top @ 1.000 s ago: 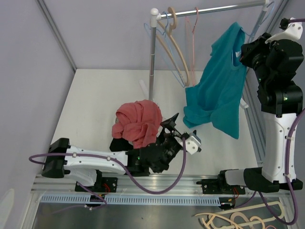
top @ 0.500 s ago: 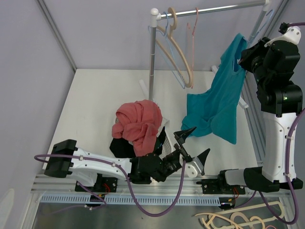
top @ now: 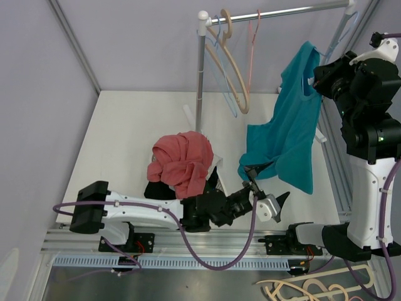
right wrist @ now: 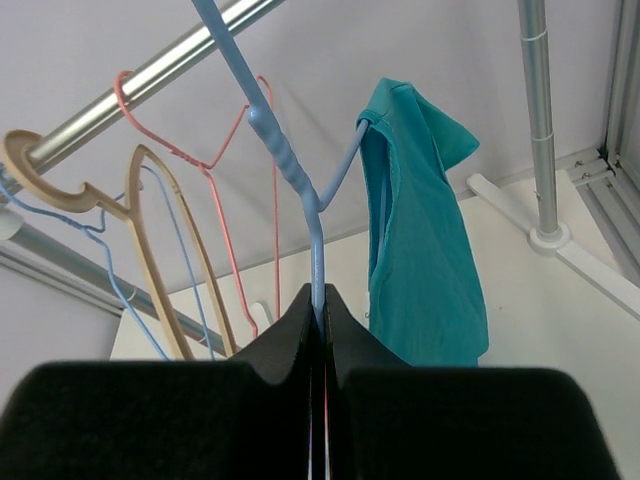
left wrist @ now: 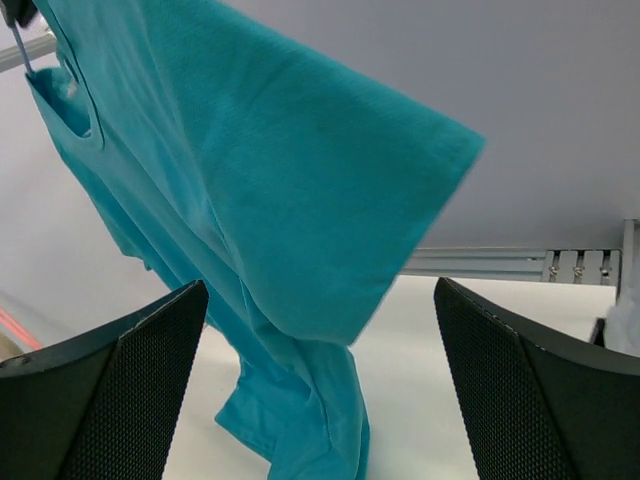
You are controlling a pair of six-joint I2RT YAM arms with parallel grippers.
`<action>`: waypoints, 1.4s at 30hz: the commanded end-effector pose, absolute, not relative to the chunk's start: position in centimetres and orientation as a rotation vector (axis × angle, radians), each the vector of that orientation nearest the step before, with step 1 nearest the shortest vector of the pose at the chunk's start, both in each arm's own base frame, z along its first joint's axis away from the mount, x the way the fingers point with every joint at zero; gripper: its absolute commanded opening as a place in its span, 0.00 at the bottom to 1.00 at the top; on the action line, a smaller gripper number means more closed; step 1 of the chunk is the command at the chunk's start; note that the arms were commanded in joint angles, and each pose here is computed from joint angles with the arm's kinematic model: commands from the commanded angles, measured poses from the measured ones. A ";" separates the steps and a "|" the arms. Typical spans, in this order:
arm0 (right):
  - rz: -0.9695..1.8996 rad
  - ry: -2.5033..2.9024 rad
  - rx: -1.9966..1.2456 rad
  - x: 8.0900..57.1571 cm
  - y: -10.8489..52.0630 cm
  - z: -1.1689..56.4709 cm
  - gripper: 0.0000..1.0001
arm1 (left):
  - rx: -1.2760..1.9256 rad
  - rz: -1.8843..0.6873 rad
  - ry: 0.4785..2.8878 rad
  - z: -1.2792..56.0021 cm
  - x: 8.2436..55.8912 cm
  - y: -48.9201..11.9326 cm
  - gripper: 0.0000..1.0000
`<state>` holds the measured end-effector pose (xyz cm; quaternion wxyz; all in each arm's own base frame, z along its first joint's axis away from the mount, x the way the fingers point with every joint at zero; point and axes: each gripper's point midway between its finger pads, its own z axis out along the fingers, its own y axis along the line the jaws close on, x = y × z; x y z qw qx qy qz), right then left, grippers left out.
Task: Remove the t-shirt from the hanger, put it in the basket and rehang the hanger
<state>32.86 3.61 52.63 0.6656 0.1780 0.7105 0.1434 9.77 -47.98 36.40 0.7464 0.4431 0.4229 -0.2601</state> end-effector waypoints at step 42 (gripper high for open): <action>0.263 1.475 0.410 37.0 3.0 55.9 0.00 | 0.973 -0.601 0.974 37.6 0.4 -50.3 0.01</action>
